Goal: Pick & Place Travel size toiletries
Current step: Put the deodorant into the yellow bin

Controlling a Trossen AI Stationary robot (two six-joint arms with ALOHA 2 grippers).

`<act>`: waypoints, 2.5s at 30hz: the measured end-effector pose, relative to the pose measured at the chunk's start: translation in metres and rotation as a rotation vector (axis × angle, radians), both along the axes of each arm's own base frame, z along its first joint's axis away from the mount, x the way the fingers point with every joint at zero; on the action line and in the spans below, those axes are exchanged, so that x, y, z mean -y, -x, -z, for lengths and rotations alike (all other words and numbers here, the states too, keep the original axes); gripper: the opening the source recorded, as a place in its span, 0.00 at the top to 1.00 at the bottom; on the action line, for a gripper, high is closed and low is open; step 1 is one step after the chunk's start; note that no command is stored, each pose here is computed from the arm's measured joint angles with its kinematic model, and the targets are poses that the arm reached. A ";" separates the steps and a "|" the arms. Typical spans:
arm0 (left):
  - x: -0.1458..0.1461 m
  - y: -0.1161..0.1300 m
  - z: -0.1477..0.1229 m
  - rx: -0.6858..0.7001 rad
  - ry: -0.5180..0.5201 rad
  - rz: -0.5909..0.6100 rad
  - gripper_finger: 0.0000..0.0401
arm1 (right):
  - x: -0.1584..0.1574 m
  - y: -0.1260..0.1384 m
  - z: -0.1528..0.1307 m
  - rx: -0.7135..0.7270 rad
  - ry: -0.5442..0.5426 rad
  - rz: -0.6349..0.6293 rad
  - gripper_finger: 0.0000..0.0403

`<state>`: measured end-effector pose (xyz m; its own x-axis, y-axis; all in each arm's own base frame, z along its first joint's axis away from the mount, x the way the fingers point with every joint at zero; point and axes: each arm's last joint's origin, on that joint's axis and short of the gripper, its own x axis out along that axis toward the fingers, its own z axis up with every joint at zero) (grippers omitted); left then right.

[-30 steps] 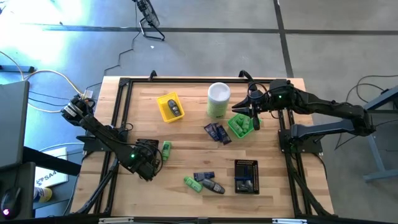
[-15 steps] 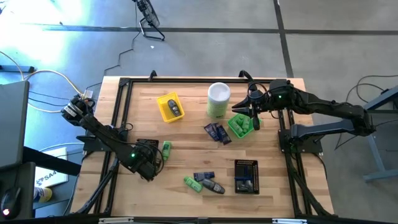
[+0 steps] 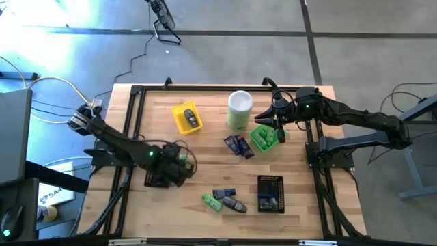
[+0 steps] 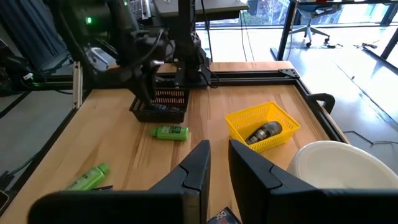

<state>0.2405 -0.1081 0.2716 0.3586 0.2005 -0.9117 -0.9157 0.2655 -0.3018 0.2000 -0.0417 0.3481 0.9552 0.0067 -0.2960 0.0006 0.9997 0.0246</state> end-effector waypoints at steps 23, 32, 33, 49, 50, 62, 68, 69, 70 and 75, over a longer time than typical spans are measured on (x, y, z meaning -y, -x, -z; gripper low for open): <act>-0.021 -0.052 -0.041 0.463 -0.261 0.098 0.74 | -0.001 0.003 0.008 -0.085 0.013 -0.017 0.88; -0.019 -0.056 -0.038 0.473 -0.255 0.099 0.74 | -0.001 0.003 0.011 -0.118 0.027 -0.026 0.88; -0.018 -0.057 -0.037 0.471 -0.258 0.097 0.74 | -0.001 0.003 0.012 -0.122 0.025 -0.026 0.88; -0.052 -0.059 -0.051 0.359 -0.513 0.446 0.74 | 0.005 -0.014 0.019 -0.131 -0.167 0.167 0.88; -0.054 -0.058 -0.053 0.352 -0.519 0.485 0.74 | 0.005 -0.018 0.022 -0.141 -0.184 0.172 0.88; -0.084 -0.056 -0.070 0.344 -0.699 0.553 0.74 | -0.015 -0.053 0.045 -0.187 -0.324 0.295 0.88; -0.105 -0.057 -0.059 0.295 -0.675 0.586 0.74 | -0.036 -0.055 0.042 -0.150 -0.323 0.325 0.88; -0.108 -0.057 -0.056 0.298 -0.664 0.586 0.74 | -0.038 -0.055 0.042 -0.146 -0.311 0.340 0.88; -0.112 -0.058 -0.053 0.306 -0.656 0.584 0.74 | -0.039 -0.054 0.042 -0.142 -0.301 0.352 0.88; -0.124 -0.062 -0.043 0.373 -0.679 0.595 0.74 | -0.037 -0.054 0.042 -0.141 -0.259 0.380 0.88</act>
<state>0.3029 0.0160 0.3149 0.8133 0.3344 -0.4761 -0.4528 0.8776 -0.1572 0.2540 -0.0046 0.3056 0.8548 -0.2451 -0.4574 0.3864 0.8889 0.2460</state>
